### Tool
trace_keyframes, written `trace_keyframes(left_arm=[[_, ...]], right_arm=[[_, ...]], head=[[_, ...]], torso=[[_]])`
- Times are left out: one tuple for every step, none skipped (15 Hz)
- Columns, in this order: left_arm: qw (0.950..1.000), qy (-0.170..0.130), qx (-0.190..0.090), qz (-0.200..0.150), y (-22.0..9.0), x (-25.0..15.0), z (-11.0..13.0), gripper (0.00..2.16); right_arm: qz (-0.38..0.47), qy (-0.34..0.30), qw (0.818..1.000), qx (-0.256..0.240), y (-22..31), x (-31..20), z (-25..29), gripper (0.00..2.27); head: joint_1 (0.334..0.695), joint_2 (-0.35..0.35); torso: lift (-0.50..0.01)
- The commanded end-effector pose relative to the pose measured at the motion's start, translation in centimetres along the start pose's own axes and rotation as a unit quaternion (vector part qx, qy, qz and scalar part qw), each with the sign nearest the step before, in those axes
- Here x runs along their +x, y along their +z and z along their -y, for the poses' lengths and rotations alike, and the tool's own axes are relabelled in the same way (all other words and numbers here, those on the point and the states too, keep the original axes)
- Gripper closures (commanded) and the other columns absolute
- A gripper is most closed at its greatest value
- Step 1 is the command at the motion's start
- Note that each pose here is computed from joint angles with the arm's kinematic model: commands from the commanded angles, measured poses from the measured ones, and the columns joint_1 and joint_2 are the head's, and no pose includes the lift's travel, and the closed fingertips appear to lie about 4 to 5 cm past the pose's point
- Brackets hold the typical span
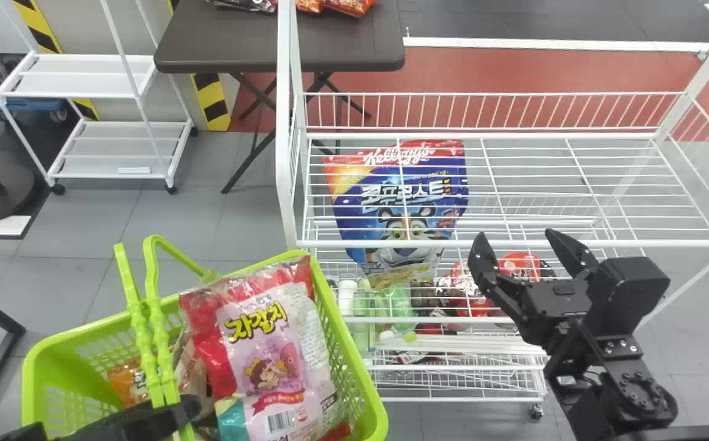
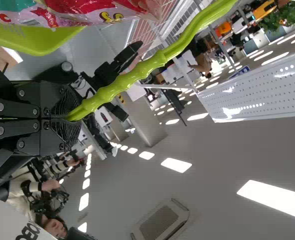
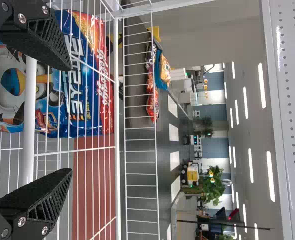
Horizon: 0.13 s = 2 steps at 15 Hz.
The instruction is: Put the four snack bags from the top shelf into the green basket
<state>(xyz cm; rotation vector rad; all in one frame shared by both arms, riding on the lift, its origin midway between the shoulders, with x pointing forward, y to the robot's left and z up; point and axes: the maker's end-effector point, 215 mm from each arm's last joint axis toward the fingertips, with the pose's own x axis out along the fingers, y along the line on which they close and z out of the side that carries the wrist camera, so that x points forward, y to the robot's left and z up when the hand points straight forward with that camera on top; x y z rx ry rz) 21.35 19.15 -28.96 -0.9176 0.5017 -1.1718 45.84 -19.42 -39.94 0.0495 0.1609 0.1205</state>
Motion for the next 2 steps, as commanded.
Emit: trace_keyframes(left_arm=[[1.0,-0.007,0.001,0.001,0.02,0.06,0.23,2.15],[1.0,-0.007,0.001,0.001,0.02,0.06,0.23,2.15]], right_arm=[[0.0,0.0,1.0,0.0,-0.05,0.01,0.05,0.09],[0.0,0.0,1.0,0.0,0.04,0.01,0.04,0.09]], head=[[0.695,-0.004],[0.695,-0.005]], torso=[[-0.003],[-0.003]])
